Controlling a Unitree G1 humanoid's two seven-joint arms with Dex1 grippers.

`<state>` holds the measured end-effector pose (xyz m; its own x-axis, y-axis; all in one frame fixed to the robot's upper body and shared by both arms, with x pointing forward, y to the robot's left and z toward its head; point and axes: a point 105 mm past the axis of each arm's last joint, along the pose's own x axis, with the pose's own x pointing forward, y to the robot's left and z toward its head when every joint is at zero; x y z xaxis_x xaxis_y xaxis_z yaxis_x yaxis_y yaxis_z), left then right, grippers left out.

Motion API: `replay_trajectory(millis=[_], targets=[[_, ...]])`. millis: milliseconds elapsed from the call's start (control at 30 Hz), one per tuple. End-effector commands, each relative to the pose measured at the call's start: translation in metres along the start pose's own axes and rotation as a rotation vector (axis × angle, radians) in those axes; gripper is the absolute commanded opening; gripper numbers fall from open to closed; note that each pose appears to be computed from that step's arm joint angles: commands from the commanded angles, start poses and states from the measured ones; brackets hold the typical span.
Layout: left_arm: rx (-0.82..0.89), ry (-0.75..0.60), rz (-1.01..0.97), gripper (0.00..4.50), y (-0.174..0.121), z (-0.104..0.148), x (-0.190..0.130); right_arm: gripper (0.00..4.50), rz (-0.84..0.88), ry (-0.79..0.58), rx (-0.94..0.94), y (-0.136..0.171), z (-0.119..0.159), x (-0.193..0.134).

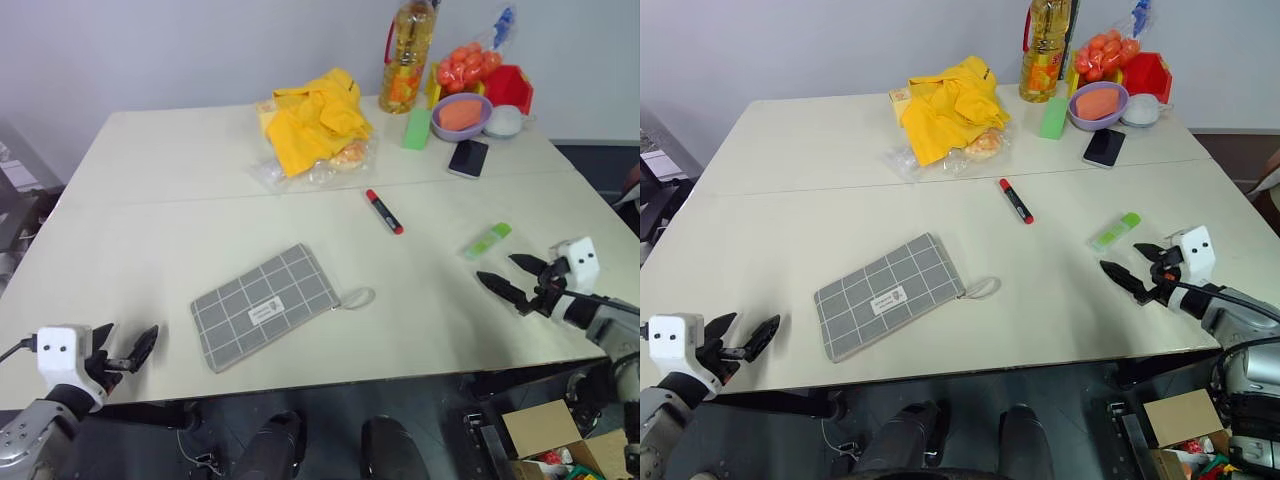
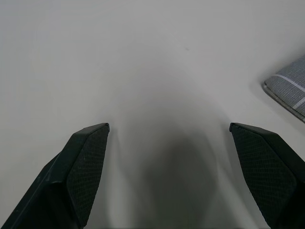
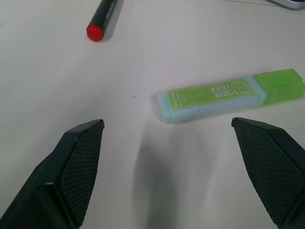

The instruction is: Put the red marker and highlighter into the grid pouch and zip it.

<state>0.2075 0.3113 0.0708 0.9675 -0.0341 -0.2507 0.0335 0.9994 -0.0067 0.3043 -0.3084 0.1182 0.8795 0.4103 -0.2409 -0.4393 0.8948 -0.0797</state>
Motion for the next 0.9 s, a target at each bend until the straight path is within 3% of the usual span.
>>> replay_trajectory(millis=[33, 300, 567, 667, 867, 900], targets=[[0.010, -0.032, 0.001, 4.33, -0.001, 0.010, 0.000, 4.49, 0.002, -0.044, -0.025, 0.000, 0.012, 0.002], [0.022, -0.058, 0.003, 4.33, -0.001, 0.014, 0.003, 4.49, 0.060, -0.079, -0.029, 0.010, 0.023, 0.009], [0.042, -0.171, -0.008, 4.33, -0.009, 0.030, 0.012, 4.49, 0.332, -0.204, -0.070, 0.078, 0.067, 0.040], [0.051, -0.194, -0.030, 4.50, -0.017, 0.031, 0.015, 3.61, 0.419, -0.237, -0.078, 0.108, 0.076, 0.059], [0.085, -0.168, -0.069, 4.50, -0.025, 0.022, 0.011, 0.37, 0.524, -0.201, -0.086, 0.162, 0.077, 0.095], [0.092, -0.167, -0.075, 4.50, -0.026, 0.022, 0.011, 0.02, 0.515, -0.194, -0.099, 0.165, 0.075, 0.100]])
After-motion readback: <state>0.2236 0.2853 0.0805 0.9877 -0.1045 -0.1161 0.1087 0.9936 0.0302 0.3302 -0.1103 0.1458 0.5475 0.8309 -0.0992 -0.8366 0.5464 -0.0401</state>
